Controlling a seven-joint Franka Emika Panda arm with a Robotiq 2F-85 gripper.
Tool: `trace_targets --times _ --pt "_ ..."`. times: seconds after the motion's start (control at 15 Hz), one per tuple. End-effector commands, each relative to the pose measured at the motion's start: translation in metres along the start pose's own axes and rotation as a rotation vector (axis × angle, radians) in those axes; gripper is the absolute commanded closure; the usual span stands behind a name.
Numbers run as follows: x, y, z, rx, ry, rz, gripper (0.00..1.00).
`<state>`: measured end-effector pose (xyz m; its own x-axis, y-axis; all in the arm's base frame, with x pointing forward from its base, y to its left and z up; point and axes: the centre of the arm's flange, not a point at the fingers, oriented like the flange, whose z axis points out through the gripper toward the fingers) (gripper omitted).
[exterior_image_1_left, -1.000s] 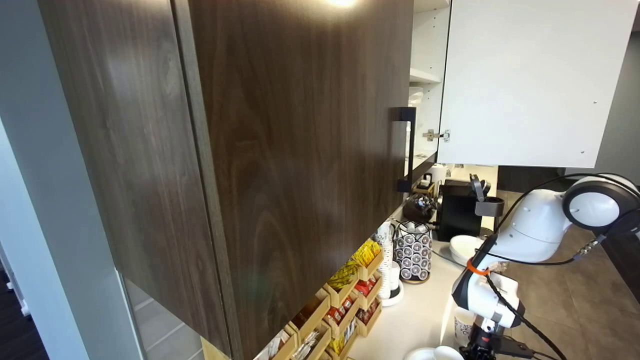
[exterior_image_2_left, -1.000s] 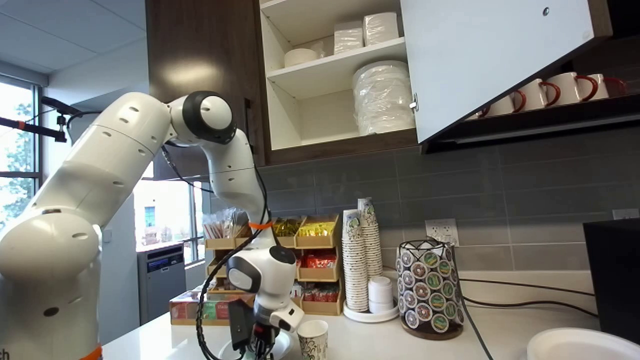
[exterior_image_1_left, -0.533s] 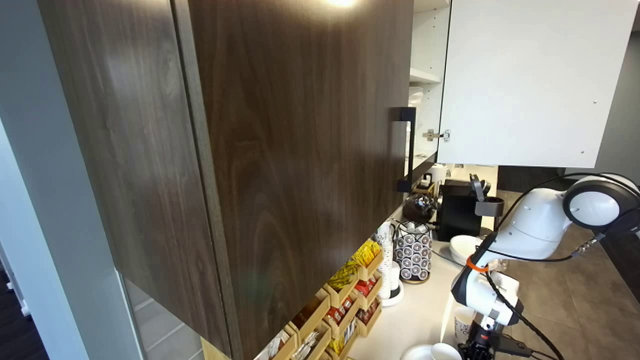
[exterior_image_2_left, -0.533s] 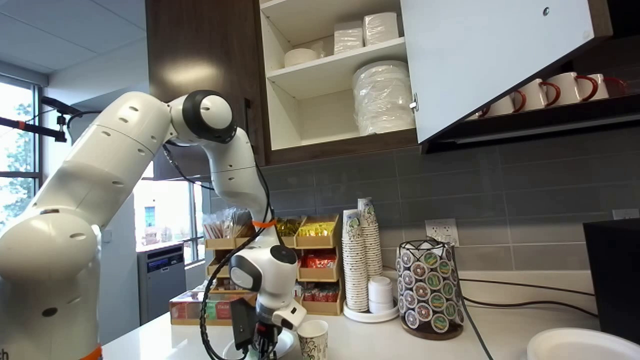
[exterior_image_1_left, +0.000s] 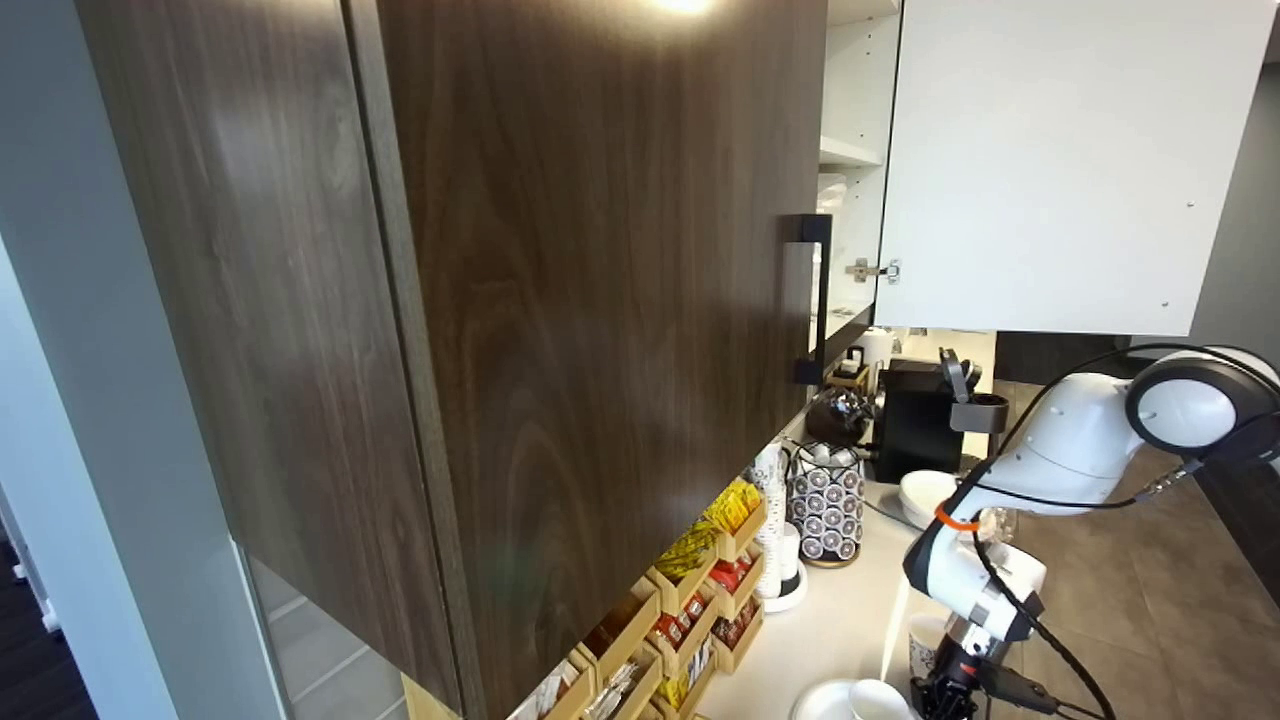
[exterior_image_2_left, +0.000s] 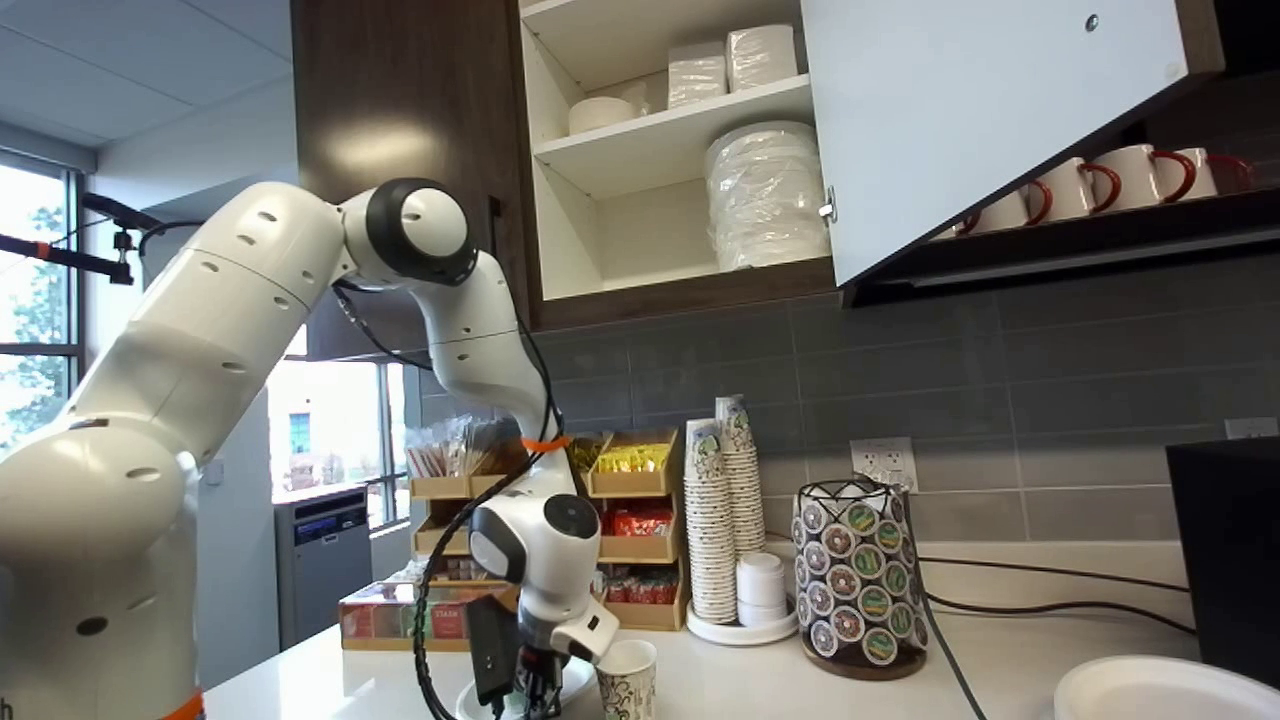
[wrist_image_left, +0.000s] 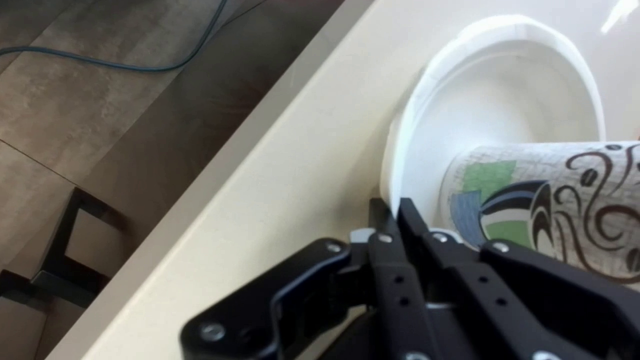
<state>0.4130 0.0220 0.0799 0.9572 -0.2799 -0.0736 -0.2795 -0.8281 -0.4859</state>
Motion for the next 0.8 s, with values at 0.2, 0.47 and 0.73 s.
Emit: trace_targets --times 0.2,0.47,0.73 --pt "0.0006 0.0091 0.009 0.142 0.002 -0.006 1.0" --pt "0.0003 0.011 0.0075 0.218 -0.008 -0.007 0.99" --pt "0.0014 0.015 0.0042 0.283 -0.009 -0.005 0.99"
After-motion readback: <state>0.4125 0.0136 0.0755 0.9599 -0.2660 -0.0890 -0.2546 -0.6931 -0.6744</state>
